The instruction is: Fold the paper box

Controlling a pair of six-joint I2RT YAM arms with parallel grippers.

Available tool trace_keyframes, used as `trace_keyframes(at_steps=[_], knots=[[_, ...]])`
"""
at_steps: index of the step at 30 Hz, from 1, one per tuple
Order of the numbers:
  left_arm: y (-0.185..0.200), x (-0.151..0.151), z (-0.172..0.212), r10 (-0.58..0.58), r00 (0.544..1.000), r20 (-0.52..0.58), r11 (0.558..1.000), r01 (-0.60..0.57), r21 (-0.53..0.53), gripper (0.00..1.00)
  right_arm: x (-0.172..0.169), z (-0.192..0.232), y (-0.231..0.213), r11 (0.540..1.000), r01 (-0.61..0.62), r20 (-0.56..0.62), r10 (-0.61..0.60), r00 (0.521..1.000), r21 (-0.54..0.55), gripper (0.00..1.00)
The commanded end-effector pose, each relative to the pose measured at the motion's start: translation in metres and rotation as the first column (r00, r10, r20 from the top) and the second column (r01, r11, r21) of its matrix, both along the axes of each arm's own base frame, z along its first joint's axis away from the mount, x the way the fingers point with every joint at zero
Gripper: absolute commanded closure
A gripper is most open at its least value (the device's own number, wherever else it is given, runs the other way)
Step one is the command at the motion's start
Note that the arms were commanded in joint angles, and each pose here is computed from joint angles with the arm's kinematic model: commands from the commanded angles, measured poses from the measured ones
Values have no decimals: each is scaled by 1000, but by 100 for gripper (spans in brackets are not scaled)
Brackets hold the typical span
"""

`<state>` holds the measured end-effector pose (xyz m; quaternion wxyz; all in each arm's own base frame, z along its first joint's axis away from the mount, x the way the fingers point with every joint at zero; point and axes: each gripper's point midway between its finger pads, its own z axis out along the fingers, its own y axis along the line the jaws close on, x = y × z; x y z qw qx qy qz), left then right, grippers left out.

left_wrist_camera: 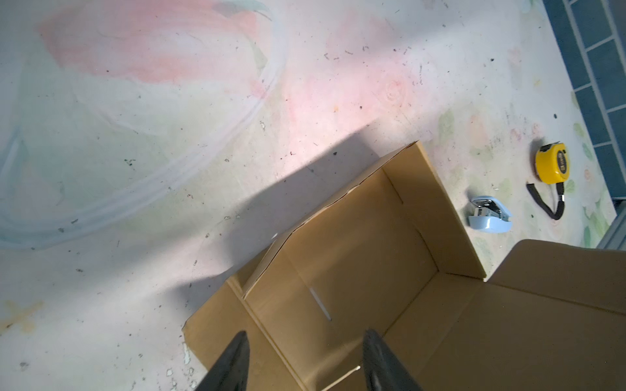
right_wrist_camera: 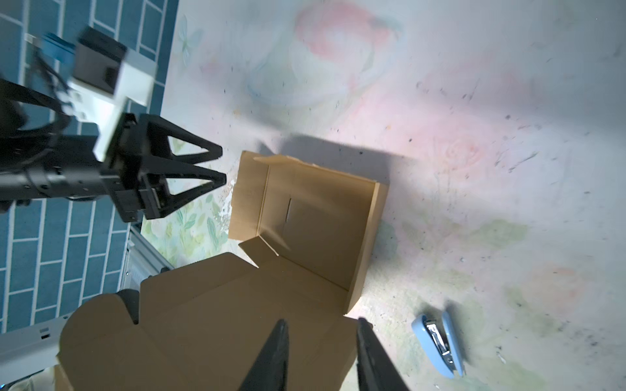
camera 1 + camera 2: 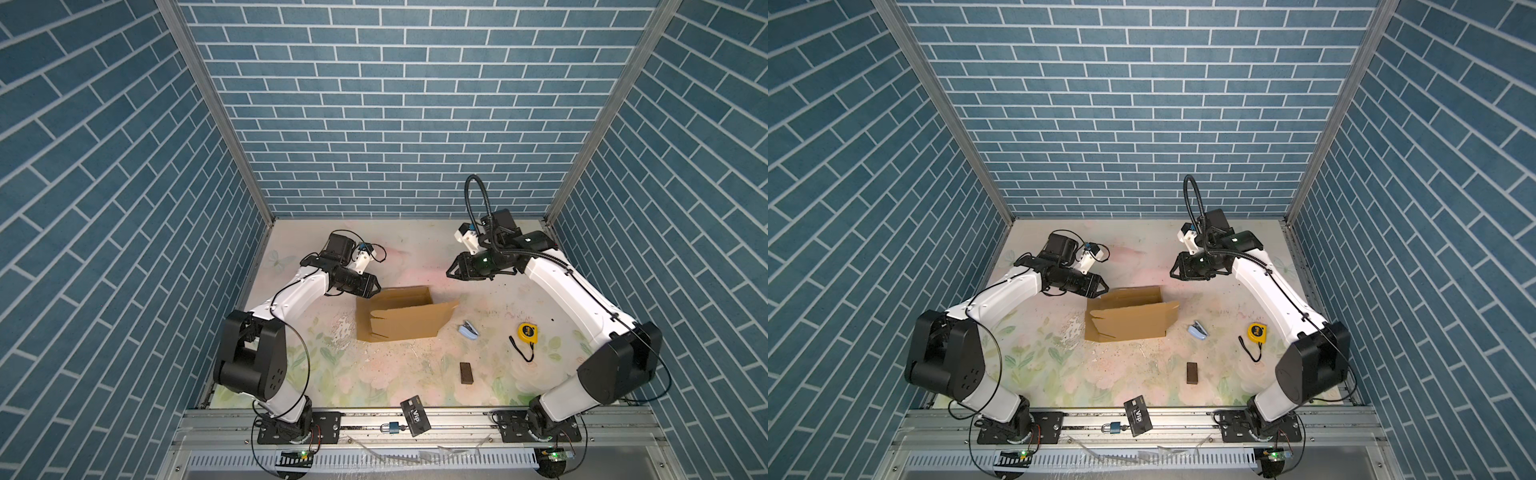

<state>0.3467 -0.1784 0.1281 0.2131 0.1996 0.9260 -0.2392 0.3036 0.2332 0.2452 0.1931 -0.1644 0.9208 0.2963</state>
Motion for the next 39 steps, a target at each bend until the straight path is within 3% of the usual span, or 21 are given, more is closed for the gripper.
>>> trace_keyframes(at_steps=[1, 7, 11, 13, 17, 20, 22, 23, 26, 30, 33, 36, 39], knots=[[2, 5, 7, -3, 999, 33, 1000, 2, 20, 44, -3, 35, -16, 996, 85, 126, -89, 988, 34, 65], [6, 4, 12, 9, 998, 63, 1000, -11, 28, 44, -35, 70, -16, 987, 38, 259, -78, 963, 155, 65], [10, 6, 24, 24, 996, 91, 999, -27, 29, 44, -71, 78, 17, 976, -147, 327, 88, 941, 162, 71], [14, 8, 29, 37, 994, 107, 999, -39, 20, 43, -101, 80, 43, 937, -314, 373, 240, 896, 152, 73], [26, 12, 36, 74, 990, 124, 997, -74, -6, 40, -150, 70, 81, 818, -567, 446, 474, 759, 97, 81], [39, 15, 41, 121, 983, 139, 993, -120, -19, 39, -182, 54, 101, 713, -702, 478, 618, 625, -4, 87], [47, 15, 40, 146, 979, 144, 989, -142, -35, 33, -197, 39, 112, 647, -759, 487, 687, 540, -70, 91], [50, 15, 39, 156, 977, 144, 988, -152, -39, 31, -198, 30, 116, 635, -766, 479, 706, 522, -100, 93], [61, 16, 44, 187, 970, 153, 982, -183, -43, 28, -189, 14, 129, 642, -751, 457, 721, 521, -157, 100], [68, 16, 43, 199, 967, 162, 980, -195, -39, 26, -182, -11, 132, 634, -740, 448, 741, 500, -223, 100], [68, 16, 44, 187, 968, 167, 982, -185, -30, 26, -166, -28, 123, 654, -685, 447, 742, 499, -322, 100], [70, 18, 42, 191, 969, 160, 982, -190, -18, 26, -147, -40, 112, 680, -606, 446, 731, 516, -413, 100], [67, 19, 37, 187, 972, 146, 982, -184, -30, 26, -122, -51, 97, 718, -528, 442, 696, 566, -454, 100]])
